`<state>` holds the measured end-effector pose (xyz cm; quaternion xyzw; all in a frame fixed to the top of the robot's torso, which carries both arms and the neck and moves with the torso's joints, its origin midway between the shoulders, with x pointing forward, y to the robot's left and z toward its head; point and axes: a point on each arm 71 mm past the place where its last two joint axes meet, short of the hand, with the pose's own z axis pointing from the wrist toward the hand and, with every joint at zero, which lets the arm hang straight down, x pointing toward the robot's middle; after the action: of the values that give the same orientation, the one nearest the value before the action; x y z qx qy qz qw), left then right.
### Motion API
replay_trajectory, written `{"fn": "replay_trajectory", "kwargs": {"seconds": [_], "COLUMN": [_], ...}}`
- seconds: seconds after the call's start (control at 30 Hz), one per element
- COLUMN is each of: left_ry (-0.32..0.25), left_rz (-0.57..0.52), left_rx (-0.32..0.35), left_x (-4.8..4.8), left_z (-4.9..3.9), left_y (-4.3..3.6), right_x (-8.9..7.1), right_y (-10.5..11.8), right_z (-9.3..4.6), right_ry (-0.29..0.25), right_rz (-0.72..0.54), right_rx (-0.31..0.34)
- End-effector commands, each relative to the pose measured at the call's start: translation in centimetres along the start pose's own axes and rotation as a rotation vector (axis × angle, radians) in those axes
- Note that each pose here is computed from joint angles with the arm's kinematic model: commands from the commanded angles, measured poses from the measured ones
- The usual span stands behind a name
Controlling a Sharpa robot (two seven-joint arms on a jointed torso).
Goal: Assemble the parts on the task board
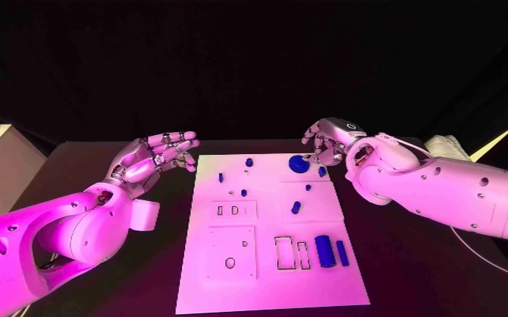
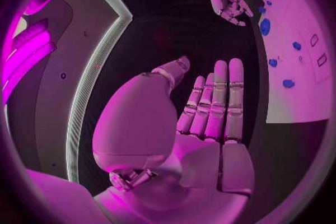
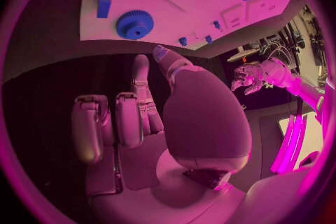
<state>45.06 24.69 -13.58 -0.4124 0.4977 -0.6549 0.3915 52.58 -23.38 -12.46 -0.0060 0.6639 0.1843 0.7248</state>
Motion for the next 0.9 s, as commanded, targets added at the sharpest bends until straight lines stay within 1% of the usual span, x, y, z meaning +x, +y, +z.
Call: {"fn": "replay_trajectory", "kwargs": {"seconds": [0.03,0.23,0.37,0.7,0.9], "left_ry": [0.021,0.026,0.028,0.030,0.031], "left_rz": [-0.012,-0.015,-0.016,-0.017,-0.018], "left_rx": [0.006,0.003,0.002,0.001,0.000], "left_x": [0.11,0.15,0.16,0.21,0.25], "left_z": [0.09,0.22,0.27,0.36,0.38], "left_y": [-0.07,0.05,0.09,0.16,0.18], "right_x": [0.4,0.5,0.9,2.3,2.7], "right_y": [-0.8,-2.2,-2.5,-1.6,-1.2], "right_z": [-0.1,0.4,0.8,1.5,1.8], "right_ry": [0.091,0.120,0.128,0.163,0.170], "right_rz": [0.068,0.087,0.097,0.117,0.123], "right_rx": [0.035,0.091,0.109,0.105,0.104]}}
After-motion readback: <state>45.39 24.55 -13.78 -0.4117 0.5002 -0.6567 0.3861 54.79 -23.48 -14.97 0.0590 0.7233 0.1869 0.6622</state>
